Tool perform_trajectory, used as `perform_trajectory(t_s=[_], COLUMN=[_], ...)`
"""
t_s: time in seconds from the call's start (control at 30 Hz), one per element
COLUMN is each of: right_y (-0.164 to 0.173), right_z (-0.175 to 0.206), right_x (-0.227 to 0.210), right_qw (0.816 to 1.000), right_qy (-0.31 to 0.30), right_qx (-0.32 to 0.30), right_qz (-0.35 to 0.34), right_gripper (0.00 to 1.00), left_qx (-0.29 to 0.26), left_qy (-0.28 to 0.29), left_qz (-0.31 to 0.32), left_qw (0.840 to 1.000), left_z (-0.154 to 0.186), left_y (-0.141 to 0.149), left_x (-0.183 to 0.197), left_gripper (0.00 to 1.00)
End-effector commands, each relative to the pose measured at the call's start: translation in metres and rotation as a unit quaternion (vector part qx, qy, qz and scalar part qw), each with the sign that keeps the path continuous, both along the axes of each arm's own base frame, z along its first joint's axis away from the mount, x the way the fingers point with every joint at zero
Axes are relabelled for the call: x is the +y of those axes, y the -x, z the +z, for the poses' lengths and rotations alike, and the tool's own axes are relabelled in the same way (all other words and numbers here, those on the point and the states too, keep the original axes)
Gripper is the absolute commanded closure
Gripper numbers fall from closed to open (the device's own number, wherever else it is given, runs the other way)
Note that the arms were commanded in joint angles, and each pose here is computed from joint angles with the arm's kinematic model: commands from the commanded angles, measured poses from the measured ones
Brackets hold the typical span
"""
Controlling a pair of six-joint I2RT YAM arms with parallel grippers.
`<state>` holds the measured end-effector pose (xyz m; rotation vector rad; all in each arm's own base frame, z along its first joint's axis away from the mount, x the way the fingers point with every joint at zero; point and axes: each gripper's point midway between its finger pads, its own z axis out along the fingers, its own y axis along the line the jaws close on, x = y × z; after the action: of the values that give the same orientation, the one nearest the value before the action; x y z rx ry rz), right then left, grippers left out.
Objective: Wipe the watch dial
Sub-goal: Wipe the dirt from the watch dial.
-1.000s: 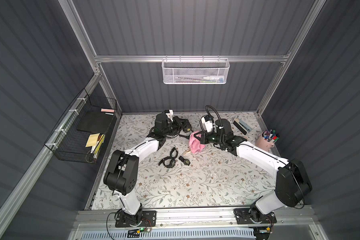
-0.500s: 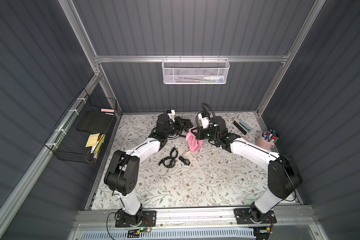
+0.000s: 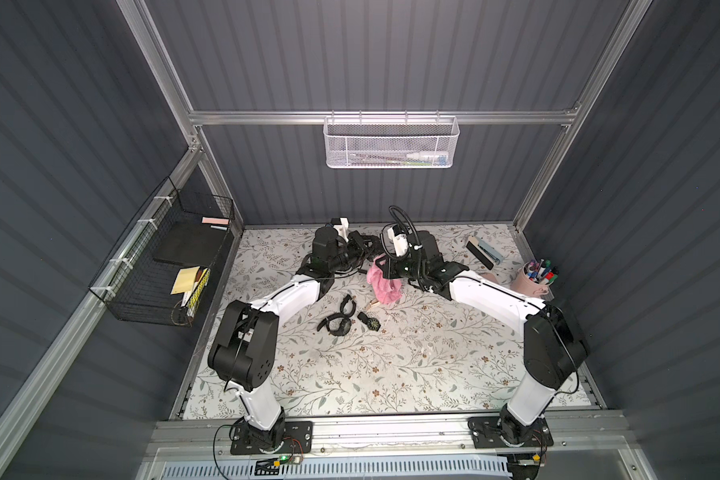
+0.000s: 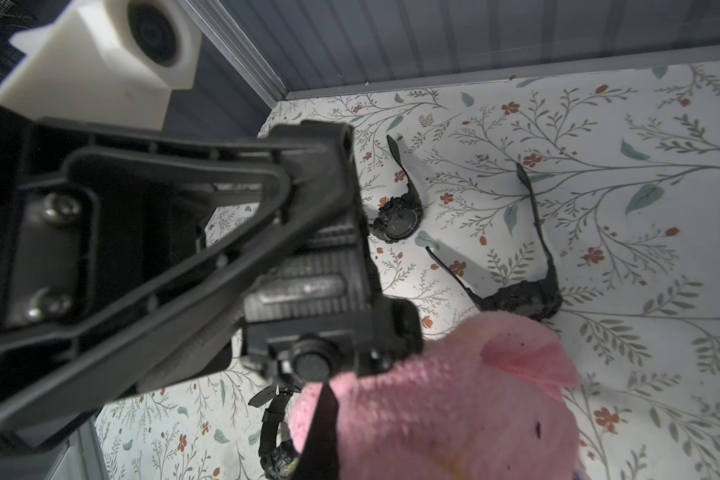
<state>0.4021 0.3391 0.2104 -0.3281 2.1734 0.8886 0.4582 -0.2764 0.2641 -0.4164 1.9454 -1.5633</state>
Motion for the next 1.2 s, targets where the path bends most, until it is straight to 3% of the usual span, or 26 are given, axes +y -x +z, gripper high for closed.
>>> perform_trajectory(t_s=[0.0, 0.2, 0.47, 0.67, 0.9, 1.17], right_y=[0.006, 0.004, -0.006, -0.014, -0.023, -0.022], right_z=[0.029, 0.072, 0.091, 0.085, 0.060, 0.025], right_x=[0.019, 0.010, -0.004, -0.013, -0.036, -0.024], right_qw=[0.999, 0.994, 0.988, 0.987, 0.984, 0.992], right_qy=[-0.033, -0.072, -0.077, -0.065, -0.006, 0.021], right_qx=[-0.022, -0.079, -0.129, -0.131, -0.122, -0.076], right_qz=[0.027, 0.000, -0.043, -0.071, -0.128, -0.098], right_gripper=[1.00, 1.00, 1.00, 1.00, 1.00, 1.00], left_qx=[-0.034, -0.021, -0.011, -0.006, -0.011, -0.021], left_qy=[0.019, 0.009, 0.002, 0.000, 0.002, 0.008], left_qz=[-0.032, -0.029, -0.031, -0.034, -0.038, -0.041], left_qw=[0.999, 0.999, 0.999, 0.999, 0.999, 0.999], left_z=[0.033, 0.018, 0.006, 0.001, 0.007, 0.019], left_y=[0.015, 0.019, 0.021, 0.023, 0.023, 0.020], left_x=[-0.013, -0.010, -0.010, -0.011, -0.012, -0.014], left_gripper=[1.00, 1.00, 1.00, 1.00, 1.00, 1.00])
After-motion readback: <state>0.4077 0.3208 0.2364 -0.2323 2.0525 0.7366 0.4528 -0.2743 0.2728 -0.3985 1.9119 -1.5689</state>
